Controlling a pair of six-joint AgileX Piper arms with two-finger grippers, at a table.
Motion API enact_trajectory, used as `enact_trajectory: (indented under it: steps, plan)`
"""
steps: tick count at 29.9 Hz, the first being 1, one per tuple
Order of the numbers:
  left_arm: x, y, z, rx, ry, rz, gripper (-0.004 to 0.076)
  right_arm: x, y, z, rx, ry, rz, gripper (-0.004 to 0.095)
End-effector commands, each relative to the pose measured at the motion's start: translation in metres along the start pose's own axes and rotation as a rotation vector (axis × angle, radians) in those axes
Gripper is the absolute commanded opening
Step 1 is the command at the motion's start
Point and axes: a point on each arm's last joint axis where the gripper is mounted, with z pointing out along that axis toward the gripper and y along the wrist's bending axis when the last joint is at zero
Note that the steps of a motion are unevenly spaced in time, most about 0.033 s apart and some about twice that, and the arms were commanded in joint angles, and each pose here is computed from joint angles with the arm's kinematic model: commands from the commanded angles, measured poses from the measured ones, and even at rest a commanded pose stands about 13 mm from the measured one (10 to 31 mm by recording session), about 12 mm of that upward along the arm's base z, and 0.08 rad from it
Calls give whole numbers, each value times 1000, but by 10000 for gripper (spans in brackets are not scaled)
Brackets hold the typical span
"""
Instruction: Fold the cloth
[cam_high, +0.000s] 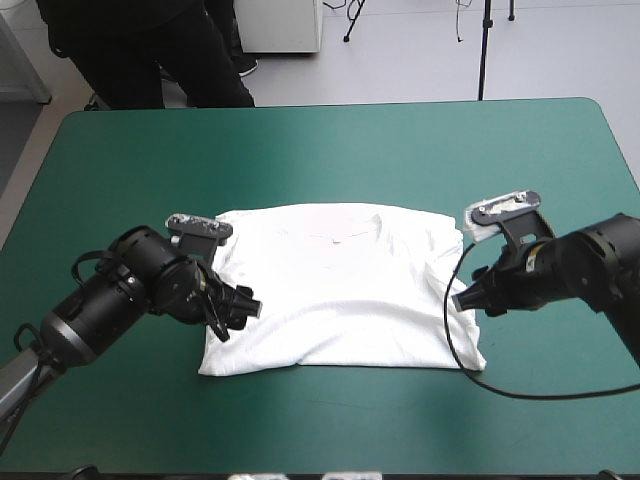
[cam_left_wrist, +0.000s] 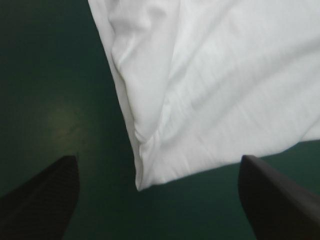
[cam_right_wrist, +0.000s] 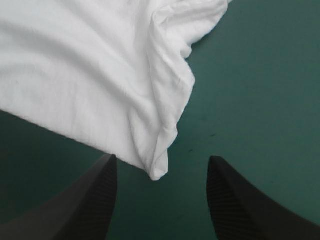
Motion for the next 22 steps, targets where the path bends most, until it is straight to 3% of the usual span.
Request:
enact_trajectory:
  steps: [1,8,16,22]
  plan:
    - [19,4,5,-31,41,-36,627,13,0,-13,-2,-95,8,514]
    - [40,6,46,-30,71,-69,615,29,0,-27,-4,-164,26,513]
    - [53,3,85,-12,69,-66,491,33,0,-26,-4,-147,26,513]
    - [47,-5,106,-4,79,-57,484,34,0,-24,-5,-134,18,513]
